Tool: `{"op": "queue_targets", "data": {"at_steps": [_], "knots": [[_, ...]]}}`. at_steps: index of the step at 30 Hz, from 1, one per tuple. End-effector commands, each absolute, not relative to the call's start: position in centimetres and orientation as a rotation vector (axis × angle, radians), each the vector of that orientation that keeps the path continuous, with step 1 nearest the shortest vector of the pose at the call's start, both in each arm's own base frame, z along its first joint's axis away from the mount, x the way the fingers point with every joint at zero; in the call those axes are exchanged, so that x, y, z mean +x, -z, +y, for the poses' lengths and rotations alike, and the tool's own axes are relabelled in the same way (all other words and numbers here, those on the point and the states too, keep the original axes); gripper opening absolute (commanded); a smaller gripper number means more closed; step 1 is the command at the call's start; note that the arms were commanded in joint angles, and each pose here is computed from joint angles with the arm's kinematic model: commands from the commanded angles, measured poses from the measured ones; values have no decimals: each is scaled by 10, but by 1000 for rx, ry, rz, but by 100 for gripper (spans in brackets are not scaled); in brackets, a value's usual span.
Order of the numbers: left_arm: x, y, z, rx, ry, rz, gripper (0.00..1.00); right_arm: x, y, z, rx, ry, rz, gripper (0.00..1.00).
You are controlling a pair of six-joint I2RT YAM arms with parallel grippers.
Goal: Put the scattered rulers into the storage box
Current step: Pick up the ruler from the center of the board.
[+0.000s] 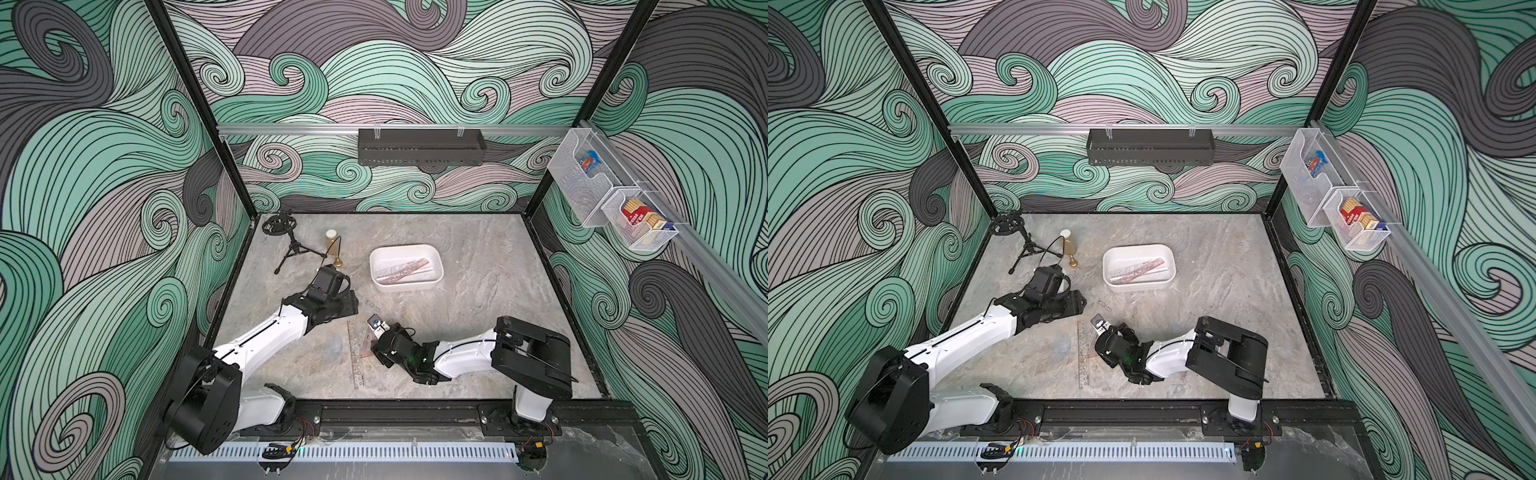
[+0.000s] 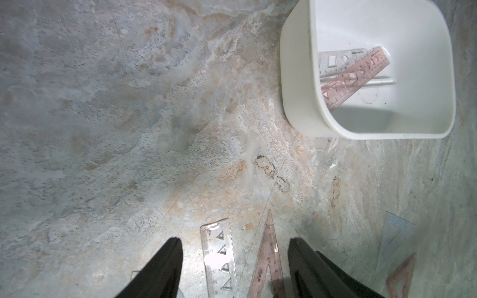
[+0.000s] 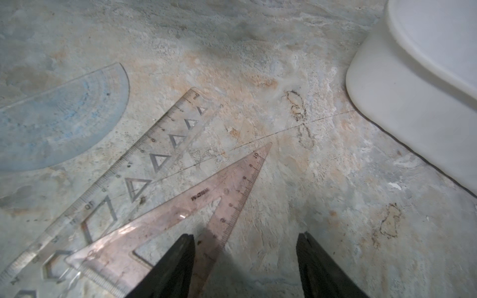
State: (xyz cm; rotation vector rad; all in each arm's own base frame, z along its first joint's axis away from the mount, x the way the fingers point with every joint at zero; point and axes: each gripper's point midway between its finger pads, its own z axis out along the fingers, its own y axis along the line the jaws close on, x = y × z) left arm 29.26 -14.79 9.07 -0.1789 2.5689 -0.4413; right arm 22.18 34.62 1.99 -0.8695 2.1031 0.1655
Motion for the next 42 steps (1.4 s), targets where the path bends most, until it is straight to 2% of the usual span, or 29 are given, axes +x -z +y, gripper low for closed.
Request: {"op": "queue_targets", "data": {"at_steps": [1,9,16,20,30,42], "knots": [[291,-85,-149,-178,455,2597,69,224,-20,331,-858,-89,2092,68],[287,-80,-154,-171,490,2618,68,229,-15,310,-817,-58,2122,68],[289,-82,-153,-172,484,2612,68,222,-44,340,-823,-274,2085,68],[291,-83,-151,-177,480,2607,68,220,-41,352,-851,-308,2087,68],[292,-84,-149,-185,493,2603,68,216,-6,349,-925,-183,2133,77],[291,-81,-152,-183,515,2611,68,228,-8,318,-887,-36,2114,80]]}}
